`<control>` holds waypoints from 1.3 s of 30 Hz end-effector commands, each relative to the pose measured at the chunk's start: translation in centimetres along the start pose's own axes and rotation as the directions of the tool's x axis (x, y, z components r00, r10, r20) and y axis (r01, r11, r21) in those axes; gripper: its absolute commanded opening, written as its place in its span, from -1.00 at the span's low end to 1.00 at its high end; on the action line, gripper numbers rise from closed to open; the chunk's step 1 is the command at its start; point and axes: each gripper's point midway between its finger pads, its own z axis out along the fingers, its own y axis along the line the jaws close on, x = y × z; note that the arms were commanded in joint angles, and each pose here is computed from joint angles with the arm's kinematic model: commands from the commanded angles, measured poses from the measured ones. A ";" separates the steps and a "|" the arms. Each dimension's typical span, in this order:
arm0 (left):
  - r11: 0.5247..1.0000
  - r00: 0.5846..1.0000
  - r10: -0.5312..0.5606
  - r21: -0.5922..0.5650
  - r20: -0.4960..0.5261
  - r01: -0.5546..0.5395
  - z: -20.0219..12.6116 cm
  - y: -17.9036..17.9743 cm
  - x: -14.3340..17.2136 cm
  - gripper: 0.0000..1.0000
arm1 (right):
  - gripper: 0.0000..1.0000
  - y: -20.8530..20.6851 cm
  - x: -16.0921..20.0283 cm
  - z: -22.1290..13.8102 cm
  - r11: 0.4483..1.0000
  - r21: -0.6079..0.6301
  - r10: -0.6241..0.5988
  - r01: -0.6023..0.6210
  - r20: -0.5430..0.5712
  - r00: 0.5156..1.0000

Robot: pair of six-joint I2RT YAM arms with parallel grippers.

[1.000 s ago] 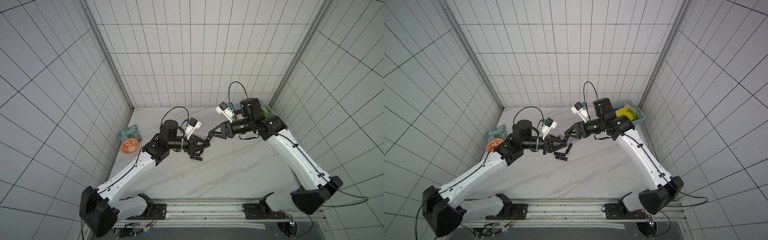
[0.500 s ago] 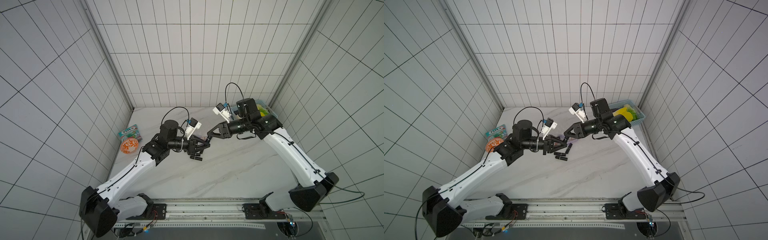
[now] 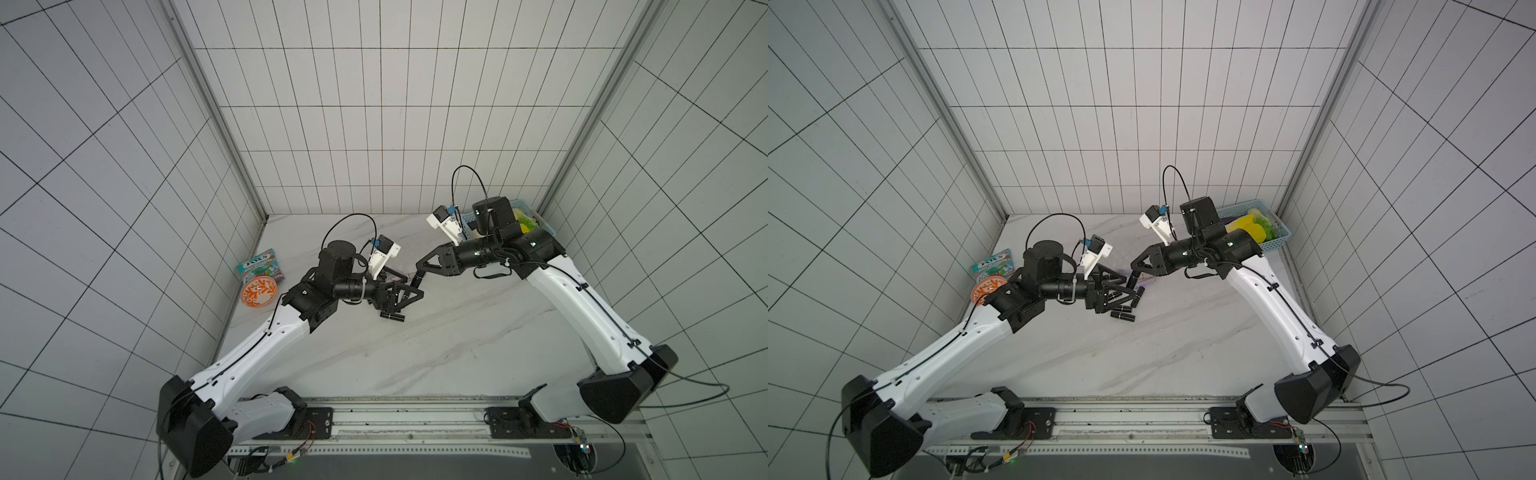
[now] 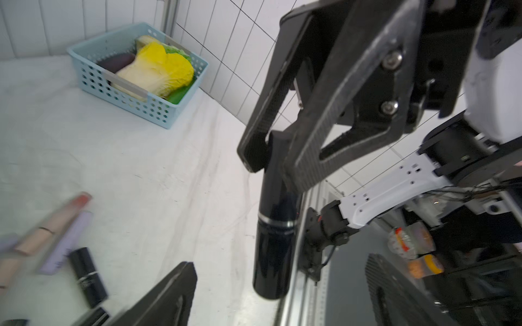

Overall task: Arrange the lipsticks in the organizer
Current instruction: Pick up the lipstick at the center of the board, then place the lipstick in the storage box.

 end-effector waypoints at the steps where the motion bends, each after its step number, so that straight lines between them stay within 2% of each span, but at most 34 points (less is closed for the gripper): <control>1: 0.972 0.997 0.046 -0.231 0.058 -0.031 -1.6 2.8 -1.6 0.97 | -0.71 -4.5 -1.2 -0.5 0.977 0.215 -0.020 0.012 0.037 0.999; 4: 0.927 0.995 0.042 -0.374 0.095 -0.004 -2.8 5.7 -1.6 0.97 | -0.70 -9.4 -2.3 -0.9 0.913 0.407 -0.025 0.000 0.056 0.998; 8: 0.868 0.985 0.025 -0.493 0.170 0.063 -4.8 8.8 -1.5 0.96 | -0.68 -15.4 -4.4 -1.7 0.784 0.621 -0.083 0.004 0.098 0.992; 12: 0.823 0.969 0.017 -0.554 0.246 0.126 -6.9 11.0 -1.4 0.93 | -0.67 -19.7 -6.6 -1.7 0.693 0.720 -0.138 0.006 0.125 0.983; 18: 0.775 0.946 0.060 -0.612 0.318 0.157 -9.0 12.3 -1.3 0.91 | -0.64 -24.8 -8.7 0.1 0.639 0.770 -0.166 0.005 0.131 0.977; 22: 0.751 0.936 0.080 -0.638 0.343 0.170 -9.9 12.8 -1.3 0.89 | -0.64 -27.8 -9.3 2.5 0.628 0.778 -0.163 0.020 0.106 0.981; 27: 0.746 0.926 0.099 -0.643 0.363 0.172 -10.5 12.7 -1.3 0.88 | -0.64 -30.0 -9.4 5.2 0.647 0.762 -0.146 0.028 0.087 0.985; 39: 0.747 0.924 0.103 -0.642 0.367 0.172 -10.6 12.6 -1.2 0.87 | -0.63 -31.0 -8.2 8.9 0.716 0.698 -0.101 0.007 0.094 0.990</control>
